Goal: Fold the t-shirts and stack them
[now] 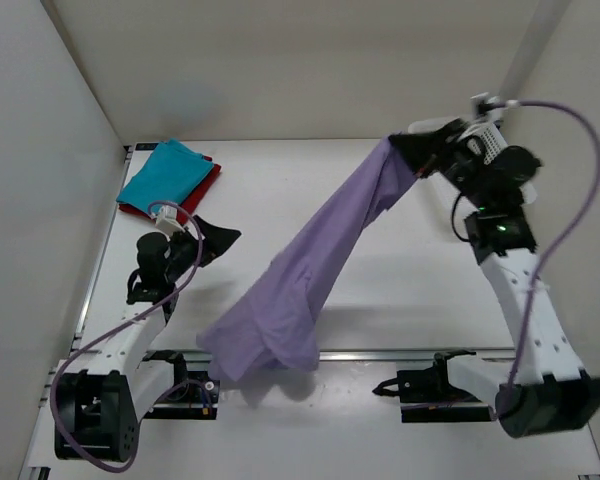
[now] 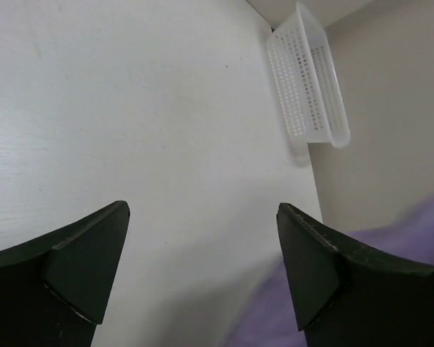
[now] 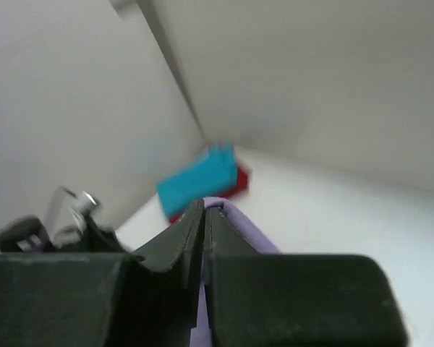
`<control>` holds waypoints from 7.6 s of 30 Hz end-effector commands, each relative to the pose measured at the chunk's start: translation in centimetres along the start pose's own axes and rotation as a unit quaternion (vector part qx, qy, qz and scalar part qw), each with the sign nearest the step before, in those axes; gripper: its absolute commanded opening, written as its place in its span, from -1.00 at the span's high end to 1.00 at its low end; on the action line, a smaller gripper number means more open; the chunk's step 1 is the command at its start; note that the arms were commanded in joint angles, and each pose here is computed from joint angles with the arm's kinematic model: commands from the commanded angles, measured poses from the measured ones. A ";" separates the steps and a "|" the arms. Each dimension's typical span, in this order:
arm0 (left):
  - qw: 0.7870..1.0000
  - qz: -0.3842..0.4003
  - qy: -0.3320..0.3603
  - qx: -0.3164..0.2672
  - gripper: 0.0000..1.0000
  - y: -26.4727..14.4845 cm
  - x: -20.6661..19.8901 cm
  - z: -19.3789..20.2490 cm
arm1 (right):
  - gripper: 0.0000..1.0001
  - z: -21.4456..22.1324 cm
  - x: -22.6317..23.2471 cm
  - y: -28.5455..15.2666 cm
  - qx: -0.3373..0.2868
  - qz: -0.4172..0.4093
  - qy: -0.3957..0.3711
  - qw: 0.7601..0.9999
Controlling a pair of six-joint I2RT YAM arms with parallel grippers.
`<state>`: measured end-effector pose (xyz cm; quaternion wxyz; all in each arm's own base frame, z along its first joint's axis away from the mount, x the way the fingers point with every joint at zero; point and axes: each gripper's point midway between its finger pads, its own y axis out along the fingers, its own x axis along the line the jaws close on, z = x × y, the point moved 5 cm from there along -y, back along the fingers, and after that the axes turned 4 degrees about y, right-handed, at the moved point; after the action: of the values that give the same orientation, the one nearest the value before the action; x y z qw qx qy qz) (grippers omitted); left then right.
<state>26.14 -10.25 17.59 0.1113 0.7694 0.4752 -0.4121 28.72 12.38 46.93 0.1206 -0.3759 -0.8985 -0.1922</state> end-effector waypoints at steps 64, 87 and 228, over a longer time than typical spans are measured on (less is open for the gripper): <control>0.996 -0.034 0.041 0.066 -0.23 2.3 -0.2 -5.6 | 0.72 47.5 17.4 -3.9 0.517 -0.108 -0.240 0.815; 0.951 -0.111 0.195 0.214 -0.24 2.5 -1.4 8.2 | 1.00 24.3 -9.6 -12.9 0.170 0.261 0.144 0.939; 0.959 -0.282 -0.001 0.021 1.00 14.0 11.3 -3.7 | 1.00 37.9 -8.1 -12.7 0.481 0.340 -0.046 0.807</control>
<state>41.73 -7.70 7.09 -0.0326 0.5884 0.6696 -0.4520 22.02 15.51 5.90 0.3001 -0.5542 -0.6898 0.3562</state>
